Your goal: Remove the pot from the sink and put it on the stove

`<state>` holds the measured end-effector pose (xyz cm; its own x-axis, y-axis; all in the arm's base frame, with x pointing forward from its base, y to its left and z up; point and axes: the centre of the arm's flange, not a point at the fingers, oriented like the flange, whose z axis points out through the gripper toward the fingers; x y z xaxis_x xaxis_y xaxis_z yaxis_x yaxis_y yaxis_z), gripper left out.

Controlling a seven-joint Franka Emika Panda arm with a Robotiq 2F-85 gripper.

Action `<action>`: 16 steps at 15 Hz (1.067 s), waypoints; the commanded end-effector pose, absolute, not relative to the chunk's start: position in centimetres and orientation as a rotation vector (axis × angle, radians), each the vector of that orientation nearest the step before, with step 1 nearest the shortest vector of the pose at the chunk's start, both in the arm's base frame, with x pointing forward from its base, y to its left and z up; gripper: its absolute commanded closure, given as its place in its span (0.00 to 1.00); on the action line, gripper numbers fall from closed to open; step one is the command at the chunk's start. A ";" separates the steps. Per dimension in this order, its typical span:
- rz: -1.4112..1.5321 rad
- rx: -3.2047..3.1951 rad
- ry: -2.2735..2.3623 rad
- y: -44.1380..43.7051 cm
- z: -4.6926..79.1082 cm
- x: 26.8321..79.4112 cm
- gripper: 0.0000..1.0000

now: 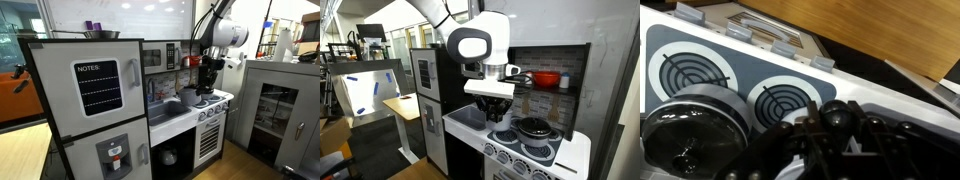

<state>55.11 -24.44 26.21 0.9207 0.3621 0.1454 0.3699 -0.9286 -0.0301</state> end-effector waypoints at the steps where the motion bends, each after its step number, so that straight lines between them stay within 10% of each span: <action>1: -0.282 -2.999 -0.562 -26.1 24.9 55.0 0.91; 12: -0.337 -2.940 -0.513 -28.8 20.7 54.5 0.91; 13: -0.339 -2.944 -0.515 -28.7 20.7 54.5 0.79; 14: -0.334 -2.947 -0.521 -28.6 20.7 54.5 0.89; 15: -0.333 -2.948 -0.524 -28.4 20.8 54.5 0.48; 16: -0.337 -2.949 -0.523 -28.3 20.9 54.6 0.41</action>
